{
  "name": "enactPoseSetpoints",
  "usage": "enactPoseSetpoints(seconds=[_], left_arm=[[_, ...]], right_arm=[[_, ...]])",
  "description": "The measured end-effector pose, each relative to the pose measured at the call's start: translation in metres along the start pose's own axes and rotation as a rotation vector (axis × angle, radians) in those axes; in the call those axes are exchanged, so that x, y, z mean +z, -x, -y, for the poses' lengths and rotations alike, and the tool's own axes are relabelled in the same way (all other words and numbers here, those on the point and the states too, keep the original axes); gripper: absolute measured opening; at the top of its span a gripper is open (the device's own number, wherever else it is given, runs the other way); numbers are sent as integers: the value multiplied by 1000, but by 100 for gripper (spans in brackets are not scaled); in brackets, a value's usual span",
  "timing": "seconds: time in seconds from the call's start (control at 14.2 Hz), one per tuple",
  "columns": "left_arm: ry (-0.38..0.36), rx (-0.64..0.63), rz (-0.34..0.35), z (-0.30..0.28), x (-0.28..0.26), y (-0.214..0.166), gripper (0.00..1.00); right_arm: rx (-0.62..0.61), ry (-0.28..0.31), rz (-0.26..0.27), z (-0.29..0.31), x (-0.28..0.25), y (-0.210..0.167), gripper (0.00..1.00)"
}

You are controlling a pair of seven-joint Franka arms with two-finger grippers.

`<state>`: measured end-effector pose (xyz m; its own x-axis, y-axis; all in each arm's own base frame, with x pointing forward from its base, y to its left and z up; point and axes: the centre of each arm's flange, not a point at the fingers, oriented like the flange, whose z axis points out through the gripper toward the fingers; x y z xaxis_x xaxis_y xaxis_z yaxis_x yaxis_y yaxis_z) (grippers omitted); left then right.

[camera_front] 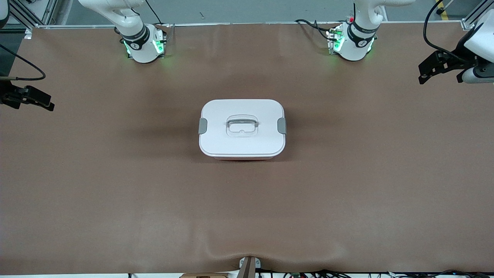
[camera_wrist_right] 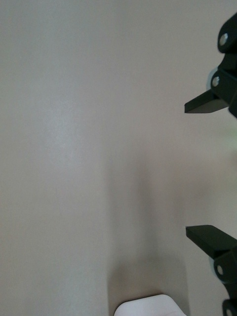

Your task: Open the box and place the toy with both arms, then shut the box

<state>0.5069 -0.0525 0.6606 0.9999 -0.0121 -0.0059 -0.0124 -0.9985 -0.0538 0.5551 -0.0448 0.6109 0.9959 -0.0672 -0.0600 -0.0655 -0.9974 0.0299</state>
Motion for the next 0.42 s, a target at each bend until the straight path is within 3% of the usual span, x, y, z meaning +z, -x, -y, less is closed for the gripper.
enactPoseSetpoints(seconds=[0.42], left_arm=[[33, 4, 17, -5, 7, -4, 100]], right_arm=[[-8, 1, 3, 4, 2, -1, 100]])
